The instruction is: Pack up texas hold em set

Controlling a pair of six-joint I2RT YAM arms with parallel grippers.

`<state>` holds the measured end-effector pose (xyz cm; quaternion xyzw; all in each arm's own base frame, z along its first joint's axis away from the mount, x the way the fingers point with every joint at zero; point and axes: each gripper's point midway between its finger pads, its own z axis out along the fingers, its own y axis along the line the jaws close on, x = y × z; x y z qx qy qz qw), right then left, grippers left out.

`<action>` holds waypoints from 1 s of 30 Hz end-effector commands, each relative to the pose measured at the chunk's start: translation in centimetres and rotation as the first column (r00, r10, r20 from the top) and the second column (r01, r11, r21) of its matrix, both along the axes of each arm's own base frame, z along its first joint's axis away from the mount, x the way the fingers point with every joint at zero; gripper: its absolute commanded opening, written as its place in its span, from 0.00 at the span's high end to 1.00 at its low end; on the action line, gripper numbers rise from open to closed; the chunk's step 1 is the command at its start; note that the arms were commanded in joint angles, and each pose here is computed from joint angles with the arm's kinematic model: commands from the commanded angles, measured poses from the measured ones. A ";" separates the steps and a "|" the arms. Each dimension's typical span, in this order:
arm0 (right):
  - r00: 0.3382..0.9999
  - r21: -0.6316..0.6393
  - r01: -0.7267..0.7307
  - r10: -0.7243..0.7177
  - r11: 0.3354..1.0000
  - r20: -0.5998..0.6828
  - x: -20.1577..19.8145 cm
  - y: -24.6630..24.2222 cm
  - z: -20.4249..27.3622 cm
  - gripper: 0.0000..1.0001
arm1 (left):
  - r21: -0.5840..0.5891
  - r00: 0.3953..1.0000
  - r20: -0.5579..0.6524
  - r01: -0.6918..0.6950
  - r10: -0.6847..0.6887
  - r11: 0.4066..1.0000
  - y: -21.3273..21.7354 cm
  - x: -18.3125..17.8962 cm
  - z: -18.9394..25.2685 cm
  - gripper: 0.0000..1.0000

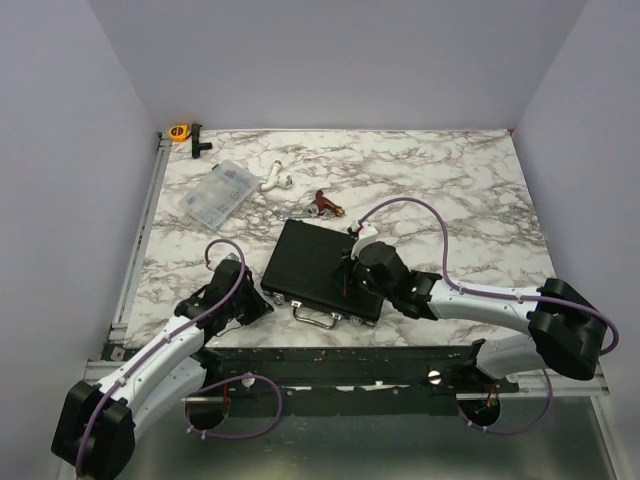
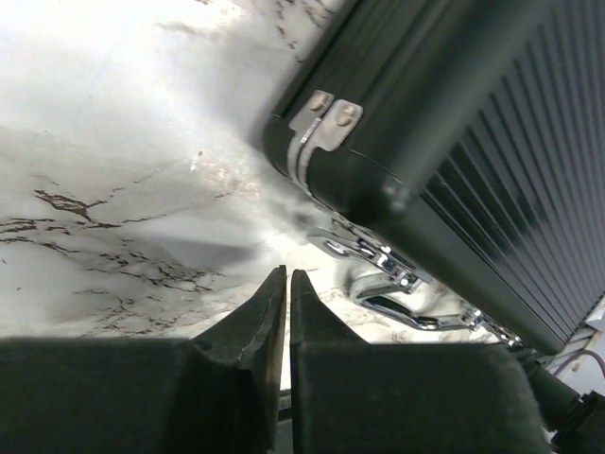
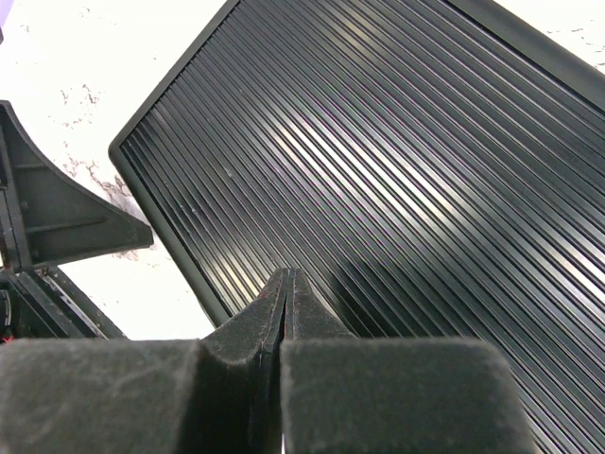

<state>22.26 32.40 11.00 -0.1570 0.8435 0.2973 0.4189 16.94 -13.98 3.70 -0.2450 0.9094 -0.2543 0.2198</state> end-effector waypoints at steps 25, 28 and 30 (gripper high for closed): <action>0.996 -0.023 -0.035 0.033 0.999 -0.085 -0.4 1.4 -3.4 0.99 | -0.152 0.990 0.140 -0.005 0.026 0.988 -4.0 6.1 0.5 1.00; 0.994 -0.017 -0.046 0.044 0.999 -0.102 -0.7 1.6 -3.9 0.99 | -0.168 0.990 0.118 -0.060 0.080 0.984 -3.6 6.2 -0.3 1.00; 0.992 -0.023 -0.049 0.046 0.999 -0.114 -0.9 1.6 -4.4 0.99 | -0.171 0.988 0.112 -0.084 0.104 0.982 -3.4 6.5 -0.6 1.00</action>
